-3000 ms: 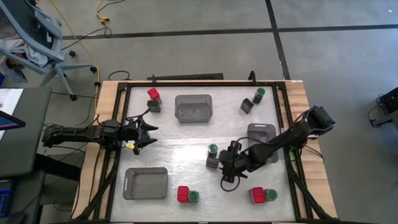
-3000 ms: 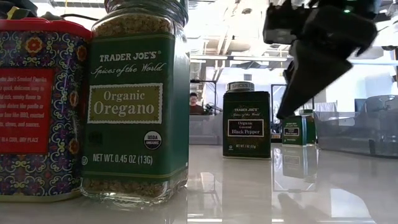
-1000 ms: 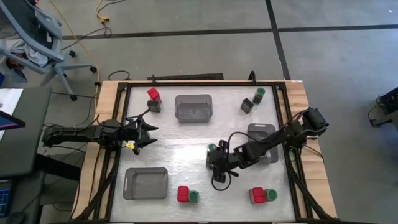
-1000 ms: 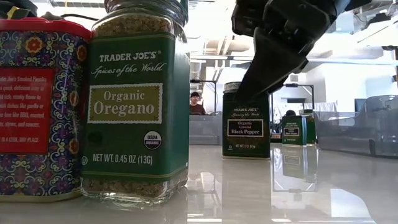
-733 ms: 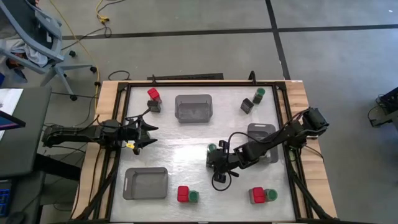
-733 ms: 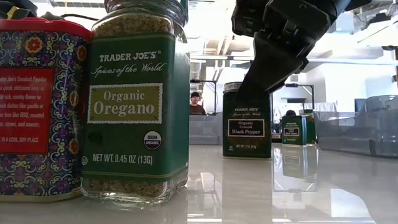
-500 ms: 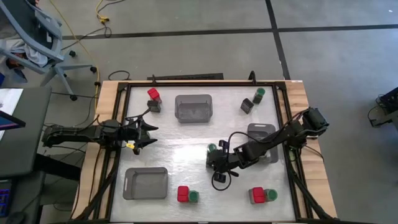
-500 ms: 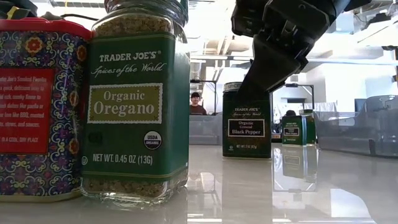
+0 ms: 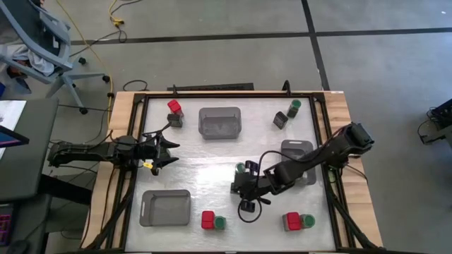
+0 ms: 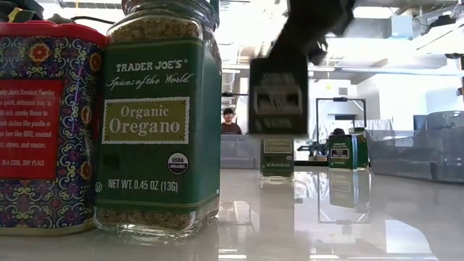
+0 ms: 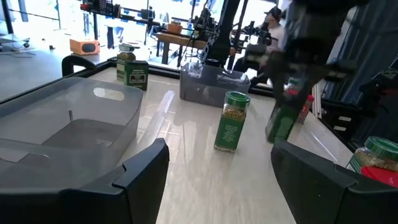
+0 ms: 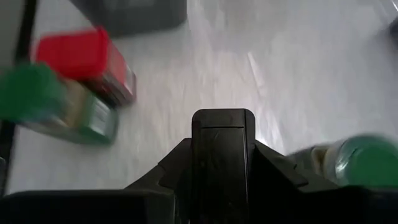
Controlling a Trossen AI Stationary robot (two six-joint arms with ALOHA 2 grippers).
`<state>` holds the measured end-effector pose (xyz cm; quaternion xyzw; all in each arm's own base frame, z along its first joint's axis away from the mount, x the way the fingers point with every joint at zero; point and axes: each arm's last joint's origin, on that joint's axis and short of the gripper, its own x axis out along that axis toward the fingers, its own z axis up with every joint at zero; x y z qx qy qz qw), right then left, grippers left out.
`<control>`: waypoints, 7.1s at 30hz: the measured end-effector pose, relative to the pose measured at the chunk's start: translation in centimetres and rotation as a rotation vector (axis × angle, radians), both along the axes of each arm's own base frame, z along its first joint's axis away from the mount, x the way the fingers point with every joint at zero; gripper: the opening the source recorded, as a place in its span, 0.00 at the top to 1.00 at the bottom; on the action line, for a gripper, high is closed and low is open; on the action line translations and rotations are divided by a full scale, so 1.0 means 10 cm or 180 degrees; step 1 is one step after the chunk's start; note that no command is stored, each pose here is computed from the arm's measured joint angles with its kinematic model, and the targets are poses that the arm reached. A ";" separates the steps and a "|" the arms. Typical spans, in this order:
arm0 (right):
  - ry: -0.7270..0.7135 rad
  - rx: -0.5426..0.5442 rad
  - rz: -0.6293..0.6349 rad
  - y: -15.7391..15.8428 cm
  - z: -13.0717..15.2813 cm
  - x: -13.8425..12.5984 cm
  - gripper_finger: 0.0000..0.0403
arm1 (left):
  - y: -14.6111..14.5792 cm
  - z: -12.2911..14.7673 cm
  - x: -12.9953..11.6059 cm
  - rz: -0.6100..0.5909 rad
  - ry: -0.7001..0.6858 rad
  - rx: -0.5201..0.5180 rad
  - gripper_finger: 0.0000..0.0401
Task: Sort spices by type
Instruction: Put the bottom black seasoning can into the top black transparent bin, then put the top left red seasoning can into the bottom black transparent bin
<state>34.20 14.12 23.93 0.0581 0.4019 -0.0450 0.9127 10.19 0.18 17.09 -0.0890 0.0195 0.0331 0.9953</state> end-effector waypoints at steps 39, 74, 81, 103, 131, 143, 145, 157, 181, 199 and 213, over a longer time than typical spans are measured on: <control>-0.0337 -0.0826 0.0145 -2.59 1.28 -0.09 0.62 | 0.00 0.00 0.00 0.0001 -0.0001 0.0000 0.33; -0.0265 -0.0965 0.0277 -2.64 1.22 -0.06 0.60 | 0.00 0.00 0.00 0.0001 -0.0001 -0.0001 0.33; -0.0210 -0.0841 0.0279 -2.77 0.98 -0.08 0.60 | 0.00 0.00 0.00 0.0001 0.0000 0.0000 0.33; -0.0307 -0.0672 0.0507 -3.22 0.29 0.18 0.60 | 0.00 0.00 0.00 0.0001 0.0000 0.0000 0.33; -0.0062 -0.0425 0.0535 -3.55 -0.27 0.35 0.60 | 0.00 0.00 0.00 0.0001 0.0000 0.0000 0.33; -0.0027 -0.0312 0.0563 -3.59 -0.44 0.39 0.60 | 0.00 0.00 0.00 0.0006 0.0000 0.0000 0.33; -0.0054 -0.0335 0.0555 -3.60 -0.43 0.39 0.60 | 0.00 0.00 0.00 0.0008 0.0000 0.0000 0.33; 0.0007 -0.0345 0.0611 -3.60 -0.50 0.40 0.60 | 0.00 0.00 0.00 0.0011 0.0000 0.0000 0.33; 0.0036 -0.0347 0.0612 -3.60 -0.51 0.40 0.53 | 0.00 0.00 0.00 0.0013 0.0000 0.0000 0.33; 0.0028 -0.0348 0.0608 -3.60 -0.51 0.40 0.47 | 0.00 0.00 0.00 0.0013 0.0001 0.0001 0.33; 0.0022 -0.0330 0.0585 -3.64 -0.21 0.46 0.35 | 0.00 0.00 0.00 0.0012 0.0000 0.0000 0.33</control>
